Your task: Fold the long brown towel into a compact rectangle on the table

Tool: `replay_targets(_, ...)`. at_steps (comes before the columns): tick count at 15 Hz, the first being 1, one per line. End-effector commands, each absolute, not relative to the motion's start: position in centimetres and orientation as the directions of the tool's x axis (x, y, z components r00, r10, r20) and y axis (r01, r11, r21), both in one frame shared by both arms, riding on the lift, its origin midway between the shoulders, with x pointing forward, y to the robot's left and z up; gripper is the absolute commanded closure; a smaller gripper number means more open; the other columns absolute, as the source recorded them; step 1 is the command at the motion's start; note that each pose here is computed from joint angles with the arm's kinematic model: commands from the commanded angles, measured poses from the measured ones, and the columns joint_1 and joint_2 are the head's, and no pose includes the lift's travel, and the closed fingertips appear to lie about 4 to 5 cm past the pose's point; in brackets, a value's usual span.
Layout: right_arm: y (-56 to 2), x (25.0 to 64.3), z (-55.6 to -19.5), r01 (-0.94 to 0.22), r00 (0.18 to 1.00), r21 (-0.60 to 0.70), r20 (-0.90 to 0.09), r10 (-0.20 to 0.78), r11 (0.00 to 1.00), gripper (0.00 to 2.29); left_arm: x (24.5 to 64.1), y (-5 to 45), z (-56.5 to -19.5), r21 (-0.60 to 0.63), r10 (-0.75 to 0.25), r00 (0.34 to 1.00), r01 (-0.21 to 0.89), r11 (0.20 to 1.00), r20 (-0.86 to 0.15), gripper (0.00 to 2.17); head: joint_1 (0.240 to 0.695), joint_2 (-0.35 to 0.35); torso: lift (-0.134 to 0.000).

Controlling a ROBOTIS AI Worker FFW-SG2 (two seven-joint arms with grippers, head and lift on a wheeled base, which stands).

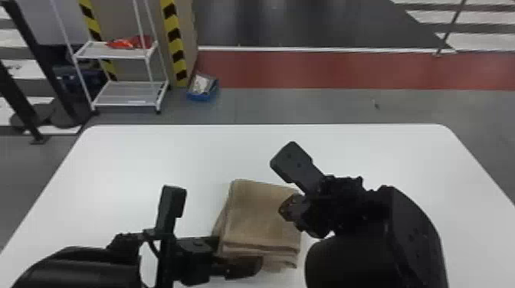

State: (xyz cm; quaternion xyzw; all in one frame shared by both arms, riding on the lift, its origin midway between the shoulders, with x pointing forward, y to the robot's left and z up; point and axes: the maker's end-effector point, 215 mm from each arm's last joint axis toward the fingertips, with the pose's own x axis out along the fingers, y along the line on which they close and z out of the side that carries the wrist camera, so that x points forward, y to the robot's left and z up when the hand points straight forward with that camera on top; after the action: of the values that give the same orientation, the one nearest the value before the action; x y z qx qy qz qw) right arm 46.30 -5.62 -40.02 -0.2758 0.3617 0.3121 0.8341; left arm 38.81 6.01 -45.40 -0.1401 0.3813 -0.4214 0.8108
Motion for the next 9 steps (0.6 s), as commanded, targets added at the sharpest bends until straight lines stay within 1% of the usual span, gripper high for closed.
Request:
replay_targets(1,-4.2,46.4,-40.8,-0.744,0.52,-0.207,-0.776,0.356,0.635,1.95,37.8,5.5,-45.7,-0.587,-0.802,0.326,0.553,0.592,-0.502,0.09,0.695,0.004,-0.125)
replay_targets(2,-3.3,46.5,-41.5,-0.762,0.502,-0.193,-0.778,0.377,0.618,1.95,37.7,5.4,-45.7,-0.589,-0.802,0.322,0.552,0.59,-0.502,0.09,0.695,0.008,-0.125)
replay_targets(3,-2.0,46.1,-42.4,-0.788,0.469,-0.154,-0.778,0.418,0.596,1.95,37.4,5.1,-45.9,-0.597,-0.804,0.312,0.547,0.588,-0.506,0.09,0.695,0.012,-0.125)
replay_targets(5,-0.7,45.3,-44.1,-0.816,0.426,-0.123,-0.789,0.443,0.565,1.95,37.1,4.9,-45.5,-0.6,-0.806,0.308,0.547,0.584,-0.505,0.09,0.695,0.032,-0.125)
replay_targets(7,0.1,45.0,-44.6,-0.832,0.409,-0.116,-0.789,0.459,0.542,1.95,36.9,4.9,-45.3,-0.602,-0.811,0.307,0.55,0.579,-0.499,0.09,0.695,0.049,-0.125)
replay_targets(9,0.1,45.1,-44.6,-0.832,0.414,-0.127,-0.79,0.453,0.54,1.95,36.9,4.9,-45.0,-0.599,-0.812,0.309,0.555,0.577,-0.495,0.09,0.695,0.062,-0.125)
